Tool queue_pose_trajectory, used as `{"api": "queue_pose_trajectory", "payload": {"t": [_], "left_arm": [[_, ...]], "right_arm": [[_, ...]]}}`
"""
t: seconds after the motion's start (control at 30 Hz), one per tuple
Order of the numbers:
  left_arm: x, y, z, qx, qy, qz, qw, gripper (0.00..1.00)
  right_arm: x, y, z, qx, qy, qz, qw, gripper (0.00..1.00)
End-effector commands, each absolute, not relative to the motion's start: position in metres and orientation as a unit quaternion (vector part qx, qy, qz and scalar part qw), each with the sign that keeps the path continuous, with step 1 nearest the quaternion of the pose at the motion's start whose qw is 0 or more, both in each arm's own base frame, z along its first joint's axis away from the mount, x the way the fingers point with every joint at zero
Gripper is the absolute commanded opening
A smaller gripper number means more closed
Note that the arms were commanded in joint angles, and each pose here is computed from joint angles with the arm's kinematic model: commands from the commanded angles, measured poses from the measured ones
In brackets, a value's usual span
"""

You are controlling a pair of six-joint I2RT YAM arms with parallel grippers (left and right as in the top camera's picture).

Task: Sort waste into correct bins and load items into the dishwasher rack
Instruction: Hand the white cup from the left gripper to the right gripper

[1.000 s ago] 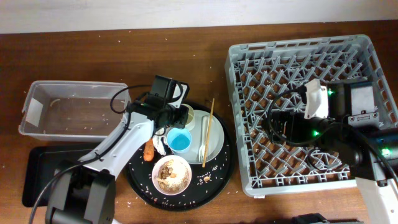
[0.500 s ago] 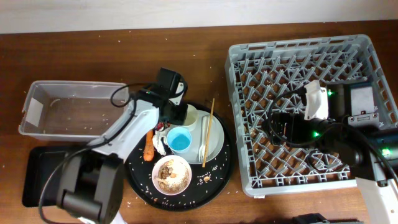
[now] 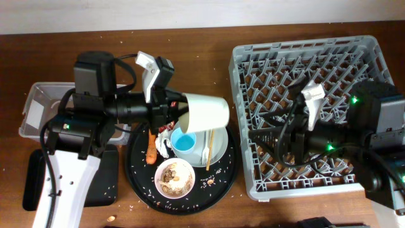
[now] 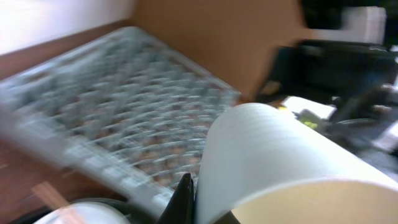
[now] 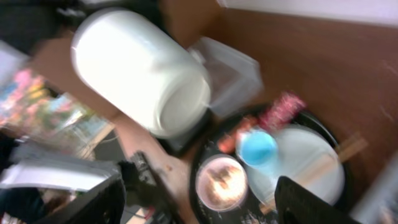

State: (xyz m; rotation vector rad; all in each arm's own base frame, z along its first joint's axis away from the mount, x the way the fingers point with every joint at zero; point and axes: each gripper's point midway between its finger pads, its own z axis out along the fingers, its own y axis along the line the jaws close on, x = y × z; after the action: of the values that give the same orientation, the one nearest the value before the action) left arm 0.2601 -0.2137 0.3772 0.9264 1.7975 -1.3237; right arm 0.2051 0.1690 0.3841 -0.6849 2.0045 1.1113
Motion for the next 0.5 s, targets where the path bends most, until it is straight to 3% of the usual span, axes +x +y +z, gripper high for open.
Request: {"api": "queue_pose_trajectory", "payload": {"t": [0.0, 0.2, 0.27, 0.33, 0.47], "left_arm": [[0.216, -0.217, 0.414, 0.428, 0.579, -0.610, 0.332, 0.00], [0.214, -0.217, 0.415, 0.429, 0.575, -0.613, 0.331, 0.00], [0.214, -0.217, 0.415, 0.429, 0.575, -0.613, 0.331, 0.00], [0.214, -0.217, 0.415, 0.429, 0.575, -0.613, 0.331, 0.00], [0.214, -0.217, 0.415, 0.428, 0.576, -0.614, 0.329, 0.00]], "right_arm": [[0.173, 0.198, 0.416, -0.374, 0.685, 0.500, 0.375, 0.77], [0.143, 0.240, 0.434, -0.475, 0.596, 0.530, 0.372, 0.76], [0.151, 0.250, 0.425, -0.462, 0.619, 0.526, 0.357, 0.64], [0.162, 0.257, 0.417, -0.456, 0.635, 0.510, 0.359, 0.61], [0.195, 0.248, 0.408, -0.398, 0.692, 0.462, 0.387, 0.68]]}}
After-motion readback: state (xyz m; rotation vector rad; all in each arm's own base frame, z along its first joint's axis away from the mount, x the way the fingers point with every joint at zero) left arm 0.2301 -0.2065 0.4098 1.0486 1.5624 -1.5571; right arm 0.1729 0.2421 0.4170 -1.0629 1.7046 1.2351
